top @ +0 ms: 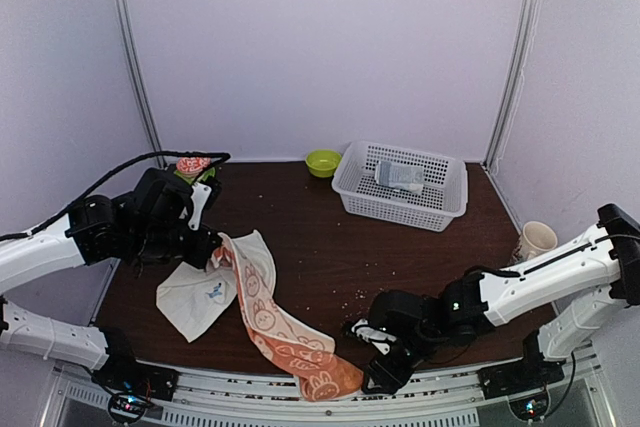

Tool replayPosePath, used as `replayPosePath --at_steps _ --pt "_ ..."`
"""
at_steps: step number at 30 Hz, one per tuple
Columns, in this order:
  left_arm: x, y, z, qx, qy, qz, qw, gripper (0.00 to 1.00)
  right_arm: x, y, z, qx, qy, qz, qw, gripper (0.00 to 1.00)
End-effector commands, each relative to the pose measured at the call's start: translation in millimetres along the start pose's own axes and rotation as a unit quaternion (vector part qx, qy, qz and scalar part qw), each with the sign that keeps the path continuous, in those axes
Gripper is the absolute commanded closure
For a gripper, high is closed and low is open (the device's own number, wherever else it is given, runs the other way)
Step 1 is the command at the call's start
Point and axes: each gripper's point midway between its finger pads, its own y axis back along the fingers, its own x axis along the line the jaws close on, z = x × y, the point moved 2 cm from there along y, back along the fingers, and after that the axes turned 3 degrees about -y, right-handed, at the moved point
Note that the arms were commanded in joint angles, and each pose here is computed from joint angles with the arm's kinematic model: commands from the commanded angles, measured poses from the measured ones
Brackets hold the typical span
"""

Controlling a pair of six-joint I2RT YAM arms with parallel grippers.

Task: Roll the towels
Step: Pick up the towel from the center of the board.

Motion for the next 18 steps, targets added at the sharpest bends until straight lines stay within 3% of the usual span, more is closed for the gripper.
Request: replayPosePath --at_steps 1,9,13,18 --pt "1 7 8 -0.019 0.013 -0.005 1.0 1.0 -2 -6 -2 0.011 -0.011 -0.012 1.0 0.43" --pt "0 8 4 -0.017 0.014 -0.012 1.0 1.0 -4 -23 4 0.032 -0.005 -0.086 0.996 0.49" --pt "0 8 3 -0.018 0.014 -0.014 1.0 1.0 -3 -28 4 0.044 -0.006 -0.102 0.994 0.58" --pt "-1 8 1 -0.015 0.009 -0.02 1.0 1.0 -13 -23 5 0.031 -0.013 -0.143 0.989 0.99"
